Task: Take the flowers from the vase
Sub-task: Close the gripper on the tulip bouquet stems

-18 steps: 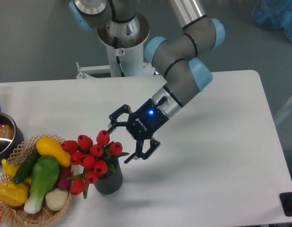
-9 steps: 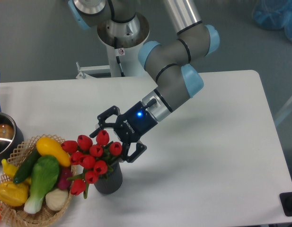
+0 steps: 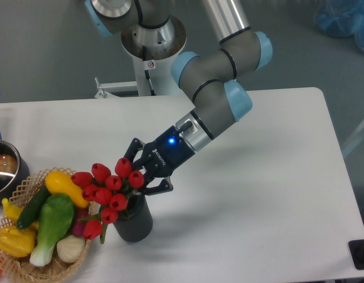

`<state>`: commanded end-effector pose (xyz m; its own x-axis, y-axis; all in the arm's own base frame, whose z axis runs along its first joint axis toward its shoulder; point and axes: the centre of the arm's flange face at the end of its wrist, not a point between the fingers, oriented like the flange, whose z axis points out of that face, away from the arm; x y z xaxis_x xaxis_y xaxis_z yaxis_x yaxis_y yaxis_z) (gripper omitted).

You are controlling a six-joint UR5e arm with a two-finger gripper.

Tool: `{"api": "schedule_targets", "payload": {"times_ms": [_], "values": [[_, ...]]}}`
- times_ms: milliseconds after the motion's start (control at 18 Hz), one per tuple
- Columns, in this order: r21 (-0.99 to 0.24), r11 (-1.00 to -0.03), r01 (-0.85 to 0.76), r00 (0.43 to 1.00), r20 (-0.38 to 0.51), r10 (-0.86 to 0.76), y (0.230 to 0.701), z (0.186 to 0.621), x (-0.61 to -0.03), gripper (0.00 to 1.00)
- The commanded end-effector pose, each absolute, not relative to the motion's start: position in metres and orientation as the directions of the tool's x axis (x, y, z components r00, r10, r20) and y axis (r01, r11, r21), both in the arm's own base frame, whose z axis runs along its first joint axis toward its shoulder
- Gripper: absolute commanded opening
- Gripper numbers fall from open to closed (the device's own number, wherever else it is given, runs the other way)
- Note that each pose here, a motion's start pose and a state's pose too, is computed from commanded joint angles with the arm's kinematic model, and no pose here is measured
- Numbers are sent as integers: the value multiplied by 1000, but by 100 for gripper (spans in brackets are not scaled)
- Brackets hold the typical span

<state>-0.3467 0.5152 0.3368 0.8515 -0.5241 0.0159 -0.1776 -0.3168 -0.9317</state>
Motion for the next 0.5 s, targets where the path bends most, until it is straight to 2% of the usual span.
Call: {"api": "schedule_targets", "payload": {"times_ms": [222, 500], "values": [[-933, -315, -175, 862, 9, -507, 509, 346, -355, 0], [-950, -259, -172, 876, -27, -481, 495, 377, -366, 0]]}}
